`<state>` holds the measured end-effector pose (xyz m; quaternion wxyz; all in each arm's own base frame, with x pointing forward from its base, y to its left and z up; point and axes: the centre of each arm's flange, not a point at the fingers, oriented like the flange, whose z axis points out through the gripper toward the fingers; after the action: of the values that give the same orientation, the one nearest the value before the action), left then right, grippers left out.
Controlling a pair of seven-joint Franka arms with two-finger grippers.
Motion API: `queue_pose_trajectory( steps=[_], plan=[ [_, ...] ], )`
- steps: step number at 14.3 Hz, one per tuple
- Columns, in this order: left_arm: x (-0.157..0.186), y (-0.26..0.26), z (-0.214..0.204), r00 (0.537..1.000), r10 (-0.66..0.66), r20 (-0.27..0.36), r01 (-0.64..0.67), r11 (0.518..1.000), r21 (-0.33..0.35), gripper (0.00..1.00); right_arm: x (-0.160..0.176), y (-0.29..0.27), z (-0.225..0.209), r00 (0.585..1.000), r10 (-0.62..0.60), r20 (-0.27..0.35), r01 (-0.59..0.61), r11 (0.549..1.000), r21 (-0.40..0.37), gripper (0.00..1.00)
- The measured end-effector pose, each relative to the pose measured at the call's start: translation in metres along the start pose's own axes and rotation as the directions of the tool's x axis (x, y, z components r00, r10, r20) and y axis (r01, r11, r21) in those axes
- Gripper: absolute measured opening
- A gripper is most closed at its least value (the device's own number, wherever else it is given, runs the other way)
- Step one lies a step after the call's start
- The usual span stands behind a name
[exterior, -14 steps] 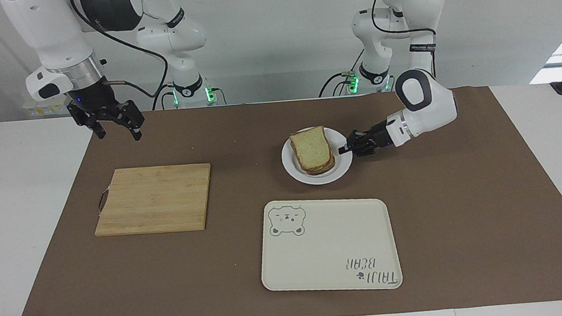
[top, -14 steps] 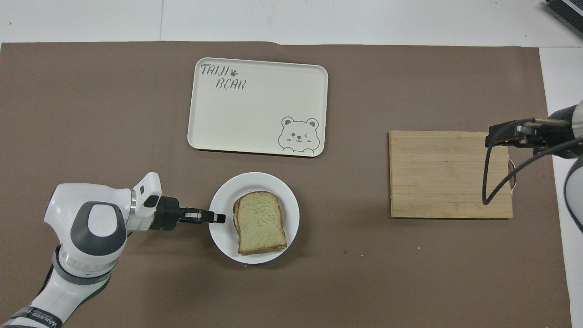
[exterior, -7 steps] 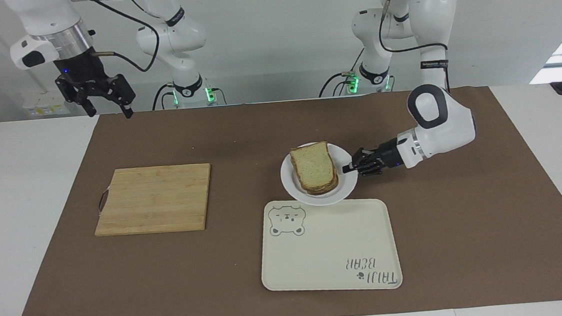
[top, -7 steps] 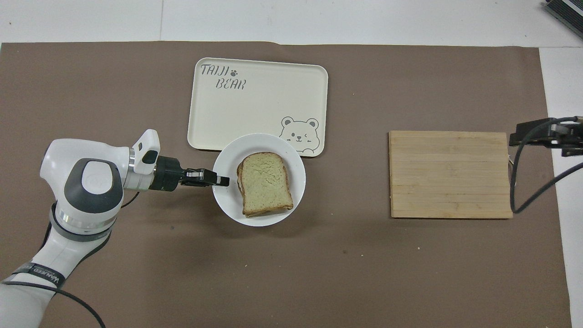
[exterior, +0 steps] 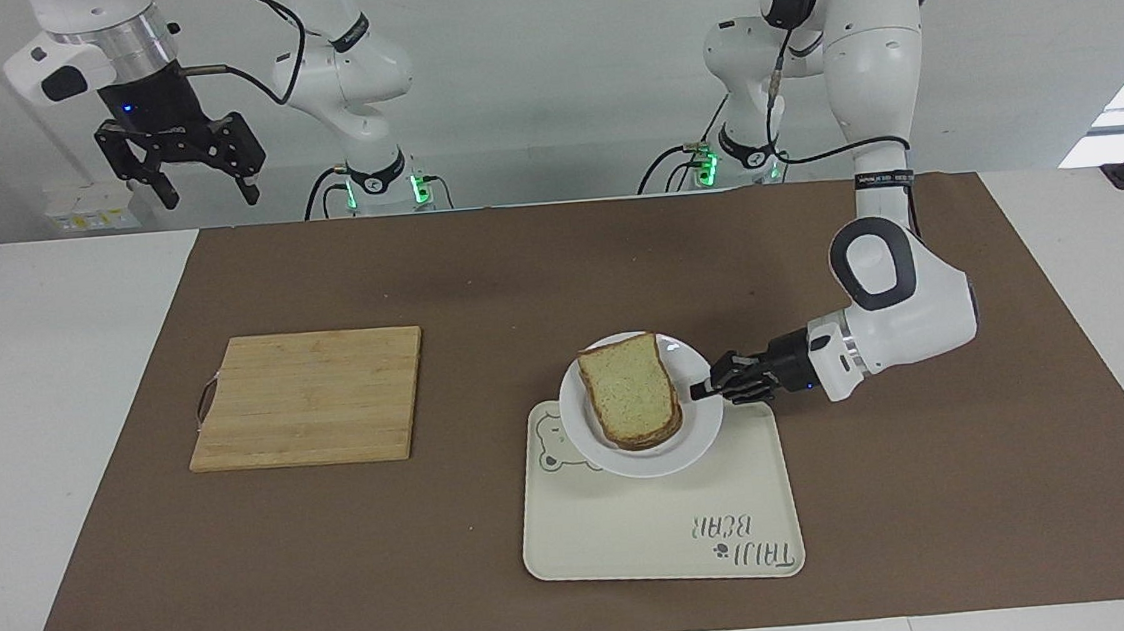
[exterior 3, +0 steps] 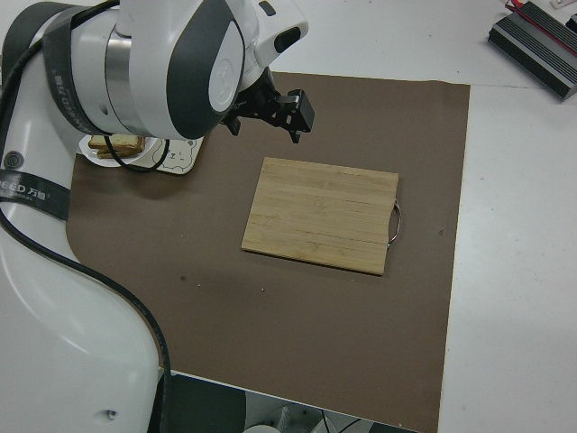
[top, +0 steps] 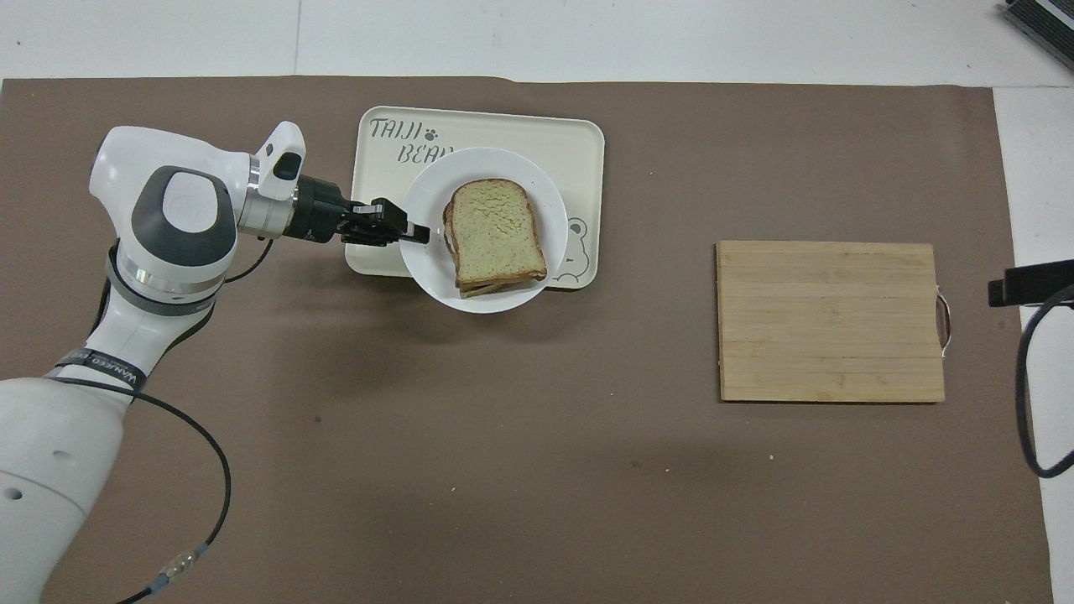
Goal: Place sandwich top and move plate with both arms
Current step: 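Slide the plate with the left gripper onto the bear tray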
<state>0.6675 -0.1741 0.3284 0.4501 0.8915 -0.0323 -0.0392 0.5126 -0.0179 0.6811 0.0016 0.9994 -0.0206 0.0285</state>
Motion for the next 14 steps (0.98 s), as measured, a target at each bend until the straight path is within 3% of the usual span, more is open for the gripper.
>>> queue_pose_trajectory(
  steps=[3, 13, 14],
  plan=[
    [0.018, -0.005, 0.002, 0.999, -0.027, -0.022, 0.027, 0.999, 0.017, 0.08, 0.003, 0.005, -0.002, 1.000, 0.010, -0.025, -0.010, 1.000, 0.000, 1.00],
    [0.037, -0.034, 0.017, 0.994, -0.026, -0.109, 0.037, 0.994, 0.105, 0.08, -0.002, 0.027, 0.004, 0.999, 0.049, 0.014, -0.049, 0.999, -0.003, 1.00],
    [0.037, -0.034, 0.017, 0.993, -0.027, -0.111, 0.039, 0.994, 0.106, 0.14, -0.002, 0.027, 0.004, 0.999, 0.049, 0.014, -0.049, 0.999, -0.003, 1.00]
  ],
)
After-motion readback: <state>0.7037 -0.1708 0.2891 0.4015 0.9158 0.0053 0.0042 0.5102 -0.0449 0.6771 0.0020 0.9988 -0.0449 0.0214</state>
